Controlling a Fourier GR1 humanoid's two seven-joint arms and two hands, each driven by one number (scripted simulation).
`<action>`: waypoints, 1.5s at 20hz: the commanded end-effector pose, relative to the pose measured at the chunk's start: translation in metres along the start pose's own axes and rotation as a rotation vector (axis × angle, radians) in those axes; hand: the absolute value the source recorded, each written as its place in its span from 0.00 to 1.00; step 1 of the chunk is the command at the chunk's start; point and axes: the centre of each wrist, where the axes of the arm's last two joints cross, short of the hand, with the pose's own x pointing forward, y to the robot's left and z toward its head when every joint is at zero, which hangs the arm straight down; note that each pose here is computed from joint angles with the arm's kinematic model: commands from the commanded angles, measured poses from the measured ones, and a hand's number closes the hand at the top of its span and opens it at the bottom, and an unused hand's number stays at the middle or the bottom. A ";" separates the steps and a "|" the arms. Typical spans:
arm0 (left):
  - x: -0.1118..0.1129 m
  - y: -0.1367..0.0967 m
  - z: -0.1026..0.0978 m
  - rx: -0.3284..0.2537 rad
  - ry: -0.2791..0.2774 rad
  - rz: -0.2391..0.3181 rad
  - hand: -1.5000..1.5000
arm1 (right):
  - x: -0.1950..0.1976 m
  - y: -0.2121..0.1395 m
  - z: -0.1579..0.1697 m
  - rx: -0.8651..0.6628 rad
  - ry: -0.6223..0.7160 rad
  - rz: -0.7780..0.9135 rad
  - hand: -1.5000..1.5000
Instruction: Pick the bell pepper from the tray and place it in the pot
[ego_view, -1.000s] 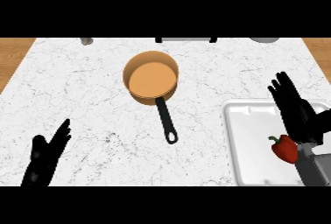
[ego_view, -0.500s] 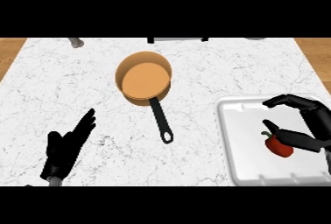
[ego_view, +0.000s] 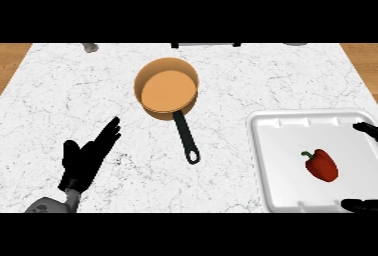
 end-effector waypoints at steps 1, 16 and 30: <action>-0.002 -0.003 -0.015 -0.018 -0.009 0.004 0.50 | 0.029 -0.027 -0.004 0.123 0.133 0.097 0.00; 0.001 -0.017 -0.017 -0.069 -0.022 -0.009 0.50 | 0.023 -0.030 -0.023 0.466 0.618 0.101 0.00; 0.019 0.006 -0.017 -0.036 -0.021 0.001 0.50 | -0.050 -0.033 0.000 0.425 0.592 0.173 0.00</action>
